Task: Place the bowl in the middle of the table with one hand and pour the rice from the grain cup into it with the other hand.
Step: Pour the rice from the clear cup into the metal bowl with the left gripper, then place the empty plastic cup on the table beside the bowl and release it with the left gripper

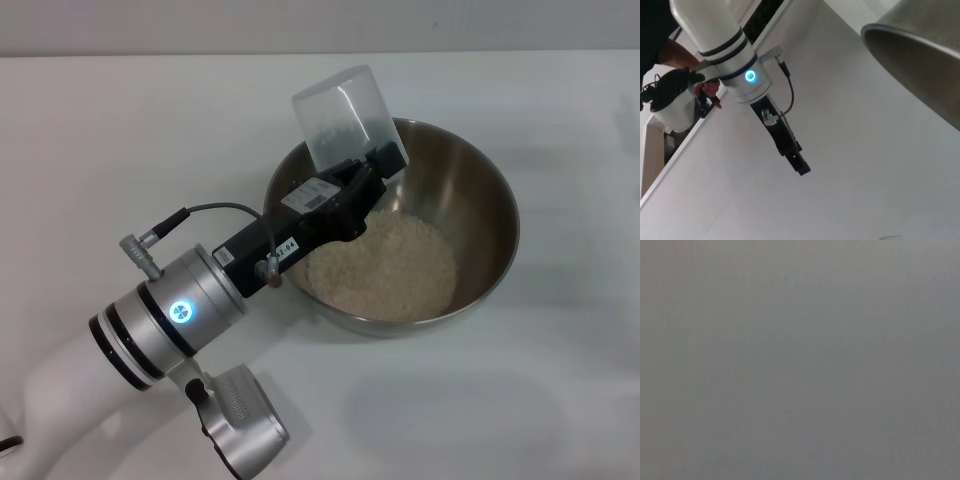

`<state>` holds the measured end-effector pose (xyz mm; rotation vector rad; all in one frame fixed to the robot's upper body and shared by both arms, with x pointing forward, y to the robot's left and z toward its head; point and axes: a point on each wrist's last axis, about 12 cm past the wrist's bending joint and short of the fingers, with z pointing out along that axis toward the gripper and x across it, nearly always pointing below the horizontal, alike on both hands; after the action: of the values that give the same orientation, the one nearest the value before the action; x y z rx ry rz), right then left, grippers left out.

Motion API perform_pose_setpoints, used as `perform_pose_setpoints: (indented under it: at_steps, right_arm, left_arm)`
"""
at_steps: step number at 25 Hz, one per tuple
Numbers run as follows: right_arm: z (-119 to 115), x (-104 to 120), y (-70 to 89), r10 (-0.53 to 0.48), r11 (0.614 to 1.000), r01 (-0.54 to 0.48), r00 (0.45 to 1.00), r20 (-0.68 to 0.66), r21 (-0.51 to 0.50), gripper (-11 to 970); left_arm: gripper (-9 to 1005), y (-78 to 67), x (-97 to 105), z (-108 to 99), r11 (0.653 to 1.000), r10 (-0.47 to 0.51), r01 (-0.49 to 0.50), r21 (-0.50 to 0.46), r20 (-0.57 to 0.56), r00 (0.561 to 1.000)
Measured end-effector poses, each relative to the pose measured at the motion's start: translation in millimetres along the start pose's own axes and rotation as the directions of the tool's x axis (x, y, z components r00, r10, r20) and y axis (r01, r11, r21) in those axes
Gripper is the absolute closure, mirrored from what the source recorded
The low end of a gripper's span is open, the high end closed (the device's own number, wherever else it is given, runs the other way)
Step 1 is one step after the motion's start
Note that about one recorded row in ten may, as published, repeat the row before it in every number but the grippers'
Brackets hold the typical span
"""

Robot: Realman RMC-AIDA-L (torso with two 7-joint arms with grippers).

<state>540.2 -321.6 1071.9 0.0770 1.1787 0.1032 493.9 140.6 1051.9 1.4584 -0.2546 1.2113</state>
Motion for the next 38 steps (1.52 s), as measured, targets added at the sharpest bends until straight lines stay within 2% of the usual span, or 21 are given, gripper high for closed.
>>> perform_pose_setpoints:
  at_steps: [4,5,6,8,10,11,12,13,16,17,18,19,20,21,24,25,26,29,30,34,38]
  right_arm:
    - [0,0,-0.5,-0.001,1.0,0.001,1.0,-0.001,0.002,305]
    - [0,0,-0.7,-0.001,1.0,0.001,1.0,-0.001,0.003,305]
    - [0,0,-0.7,-0.001,1.0,0.001,1.0,-0.001,0.003,305]
    - [-1,0,-1.0,-0.002,1.0,0.002,1.0,-0.002,0.005,305]
    - [-1,0,-1.6,-0.003,1.0,0.003,1.0,-0.004,0.008,305]
    - [-1,1,-1.7,-0.003,1.0,0.003,1.0,-0.005,0.008,305]
    - [-1,1,-1.7,-0.003,1.0,0.003,1.0,-0.005,0.008,305]
    - [-1,1,-1.8,-0.003,1.0,0.003,1.0,-0.005,0.008,305]
    - [-1,1,-1.8,-0.003,1.0,0.003,1.0,-0.006,0.009,305]
    - [-1,1,-1.9,-0.002,1.0,0.003,1.0,-0.005,0.009,305]
    - [-1,1,-1.9,-0.002,1.0,0.003,1.0,-0.005,0.009,305]
    - [-1,1,-2.0,-0.002,1.0,0.002,1.0,-0.005,0.01,305]
    - [-1,1,-2.0,-0.002,1.0,0.002,1.0,-0.005,0.01,305]
    - [-1,1,-2.0,-0.002,1.0,0.002,1.0,-0.005,0.01,305]
    - [-2,1,-2.5,-0.002,1.0,0.003,1.0,-0.006,0.012,305]
    - [-3,0,-2.8,-0.003,1.0,0.003,1.0,-0.004,0.013,305]
    - [-3,0,-2.8,-0.003,1.0,0.003,1.0,-0.004,0.013,305]
    - [-3,0,-2.7,-0.002,1.0,0.003,1.0,-0.005,0.013,305]
    - [-2,1,-2.4,-0.002,1.0,0.002,1.0,-0.007,0.012,305]
    - [-2,1,-1.9,-0.001,1.0,0.001,1.0,-0.007,0.01,305]
    - [-1,1,-1.0,-0.001,1.0,0.001,1.0,-0.008,0.005,305]
  left_arm:
    - [981,-0.8,3,2,0.998,-0.067,0.067,0.003,-0.019,0.998]
    - [981,-1.0,8,4,0.982,-0.189,0.19,0.0,-0.052,0.981]
    - [981,-1.0,8,4,0.982,-0.189,0.19,0.0,-0.052,0.981]
    - [981,1.0,12,6,0.926,-0.378,0.378,-0.024,-0.095,0.921]
    - [981,2.5,16,8,0.799,-0.601,0.598,-0.064,-0.138,0.787]
    - [981,2.3,18,8,0.756,-0.653,0.65,-0.076,-0.15,0.742]
    - [981,-0.7,22,8,0.632,-0.772,0.768,-0.106,-0.179,0.61]
    - [981,-4.0,25,7,0.56,-0.822,0.819,-0.125,-0.202,0.532]
    - [981,-18.8,35,4,0.298,-0.931,0.931,-0.21,-0.278,0.235]
    - [981,-23.4,37,2,0.238,-0.94,0.943,-0.234,-0.298,0.164]
    - [981,-30.8,41,-1,0.145,-0.945,0.95,-0.276,-0.324,0.05]
    - [981,-36.4,43,-4,0.088,-0.939,0.947,-0.308,-0.342,-0.024]
    - [981,-46.9,47,-12,-0.016,-0.917,0.928,-0.373,-0.364,-0.163]
    - [981,-46.9,47,-12,-0.016,-0.917,0.928,-0.373,-0.364,-0.163]
    - [981,-60.8,49,-26,-0.148,-0.867,0.883,-0.445,-0.37,-0.332]
    - [981,-66.9,50,-34,-0.228,-0.832,0.846,-0.482,-0.354,-0.426]
    - [981,-66.9,50,-34,-0.228,-0.832,0.846,-0.482,-0.354,-0.426]
    - [981,-72.4,49,-43,-0.301,-0.788,0.798,-0.523,-0.336,-0.517]
    - [981,-75.7,47,-48,-0.345,-0.75,0.764,-0.545,-0.33,-0.573]
    - [980,-81.2,44,-52,-0.38,-0.696,0.728,-0.571,-0.341,-0.631]
    - [980,-87.9,42,-53,-0.385,-0.644,0.708,-0.592,-0.377,-0.666]
